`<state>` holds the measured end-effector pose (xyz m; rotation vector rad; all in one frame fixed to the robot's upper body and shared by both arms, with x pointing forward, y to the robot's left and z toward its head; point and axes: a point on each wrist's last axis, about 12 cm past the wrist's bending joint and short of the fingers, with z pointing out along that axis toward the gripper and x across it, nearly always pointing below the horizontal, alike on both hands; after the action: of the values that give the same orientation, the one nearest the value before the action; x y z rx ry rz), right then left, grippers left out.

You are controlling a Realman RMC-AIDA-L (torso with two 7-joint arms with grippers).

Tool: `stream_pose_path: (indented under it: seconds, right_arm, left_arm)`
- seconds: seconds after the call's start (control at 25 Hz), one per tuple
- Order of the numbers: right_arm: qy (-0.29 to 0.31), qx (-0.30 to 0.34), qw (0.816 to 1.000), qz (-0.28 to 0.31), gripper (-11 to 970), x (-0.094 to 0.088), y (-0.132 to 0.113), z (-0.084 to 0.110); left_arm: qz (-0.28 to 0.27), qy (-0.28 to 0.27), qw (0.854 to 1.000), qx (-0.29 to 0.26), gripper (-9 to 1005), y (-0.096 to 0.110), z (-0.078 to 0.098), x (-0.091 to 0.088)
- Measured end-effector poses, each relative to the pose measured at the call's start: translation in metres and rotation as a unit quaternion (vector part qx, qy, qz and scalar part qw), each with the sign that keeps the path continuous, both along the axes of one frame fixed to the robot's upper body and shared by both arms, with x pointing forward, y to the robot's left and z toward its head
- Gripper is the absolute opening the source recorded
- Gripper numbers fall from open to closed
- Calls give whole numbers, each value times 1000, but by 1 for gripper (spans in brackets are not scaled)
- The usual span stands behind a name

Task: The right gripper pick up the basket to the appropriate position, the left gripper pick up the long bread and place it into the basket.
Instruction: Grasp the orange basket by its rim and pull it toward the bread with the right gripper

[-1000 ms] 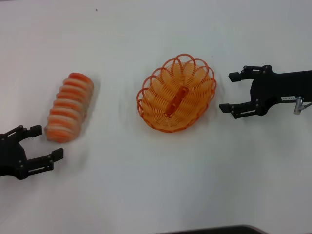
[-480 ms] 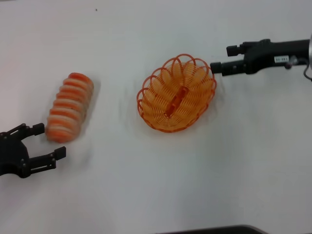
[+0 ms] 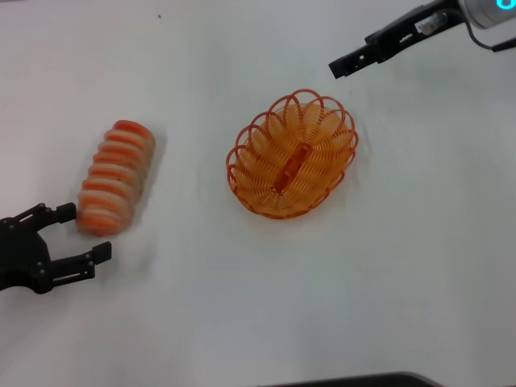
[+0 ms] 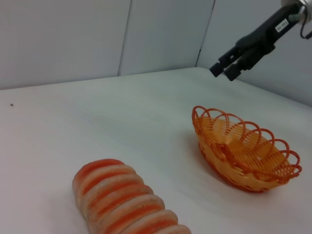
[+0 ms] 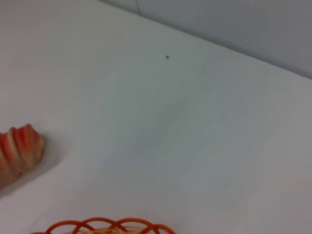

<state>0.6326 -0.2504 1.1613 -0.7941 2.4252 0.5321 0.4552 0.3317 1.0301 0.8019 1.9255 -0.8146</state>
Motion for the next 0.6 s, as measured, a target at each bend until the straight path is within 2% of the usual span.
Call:
stream_pose_path:
  seconds: [0.12,0.28,0.6]
  right_arm:
    - [-12,-59,998,36,874,7,19,5]
    - [-19,-111,991,69,867,10,38,1]
    - [2,-121,988,95,854,7,53,-18]
  left_arm:
    - [-1,0,1000,-1,933,-1,0,0]
    - [-2,0,1000,-2,933,-2,0,0]
    - [-1,0,1000,-3,933,-2,0,0]
